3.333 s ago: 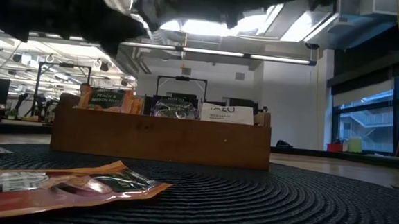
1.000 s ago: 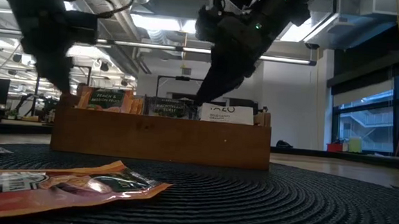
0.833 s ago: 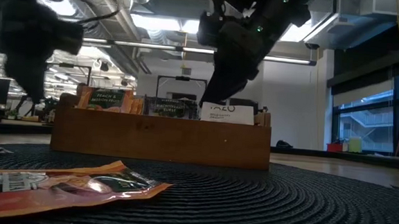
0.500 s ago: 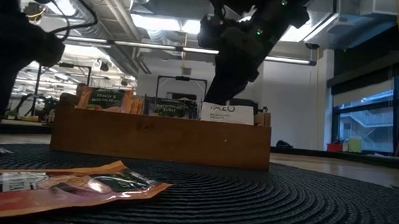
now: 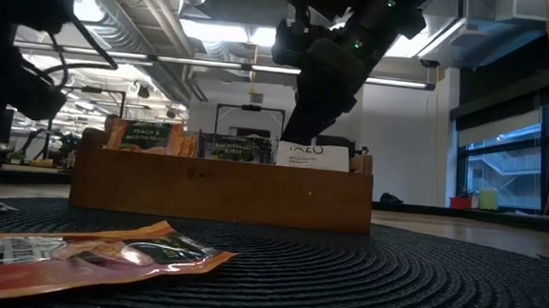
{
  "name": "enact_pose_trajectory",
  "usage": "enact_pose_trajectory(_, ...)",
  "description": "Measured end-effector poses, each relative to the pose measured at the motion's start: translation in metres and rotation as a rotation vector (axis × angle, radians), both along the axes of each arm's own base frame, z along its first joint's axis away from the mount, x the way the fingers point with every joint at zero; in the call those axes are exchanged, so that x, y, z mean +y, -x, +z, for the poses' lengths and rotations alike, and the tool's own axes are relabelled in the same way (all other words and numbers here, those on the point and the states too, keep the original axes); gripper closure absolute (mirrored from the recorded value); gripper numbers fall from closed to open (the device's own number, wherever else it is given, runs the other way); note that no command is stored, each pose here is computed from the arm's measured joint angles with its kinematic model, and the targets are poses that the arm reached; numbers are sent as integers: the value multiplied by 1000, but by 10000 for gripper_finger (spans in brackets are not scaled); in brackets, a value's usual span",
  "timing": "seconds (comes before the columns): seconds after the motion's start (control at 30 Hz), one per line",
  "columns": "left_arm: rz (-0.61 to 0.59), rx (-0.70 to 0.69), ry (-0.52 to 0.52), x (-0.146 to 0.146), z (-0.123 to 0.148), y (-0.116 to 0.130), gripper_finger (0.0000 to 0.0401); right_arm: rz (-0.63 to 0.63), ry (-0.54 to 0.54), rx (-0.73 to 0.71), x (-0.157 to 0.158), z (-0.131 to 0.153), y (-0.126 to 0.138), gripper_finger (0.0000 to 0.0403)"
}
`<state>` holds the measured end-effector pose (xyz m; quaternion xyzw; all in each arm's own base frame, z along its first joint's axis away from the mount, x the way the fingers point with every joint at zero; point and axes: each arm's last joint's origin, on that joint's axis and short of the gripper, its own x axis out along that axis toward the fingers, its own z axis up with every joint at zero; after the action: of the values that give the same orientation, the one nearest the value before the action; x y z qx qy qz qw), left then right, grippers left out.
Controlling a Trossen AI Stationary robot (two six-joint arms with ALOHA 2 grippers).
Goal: Pick & Place Tea
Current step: Put the white tea bag into the right section of the wooden organizer
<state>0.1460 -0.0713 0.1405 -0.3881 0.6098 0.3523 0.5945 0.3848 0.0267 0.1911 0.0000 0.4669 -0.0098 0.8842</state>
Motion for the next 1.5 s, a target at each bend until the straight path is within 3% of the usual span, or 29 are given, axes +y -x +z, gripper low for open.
enact_pose_trajectory(0.33, -266, 41, -46, 25, -9, -13, 288, -29, 44, -10, -1, 3, 1, 302)
enact_pose_trajectory(0.57, -568, 15, -165, 54, -9, -23, 291, -55, 79, -38, -3, 22, 9, 302)
enact_pose_trajectory(0.77, -876, -97, -345, 77, -8, -42, 288, -112, 140, -60, -10, 29, 11, 302)
enact_pose_trajectory(0.9, -1021, -155, -494, 91, -5, -56, 287, -170, 211, -62, -15, 30, 12, 302)
enact_pose_trajectory(1.0, -1101, -198, -572, 100, -3, -65, 288, -180, 205, -62, -18, 30, 12, 302)
enact_pose_trajectory(1.17, -1213, -207, -658, 113, -11, -79, 287, -159, 104, -54, -34, 30, 11, 302)
enact_pose_trajectory(1.37, -1332, -173, -743, 124, -30, -97, 292, -245, 46, -69, -68, 30, 12, 302)
enact_pose_trajectory(1.5, -1345, -81, -817, 125, -29, -107, 292, -292, 48, -83, -85, 31, 13, 302)
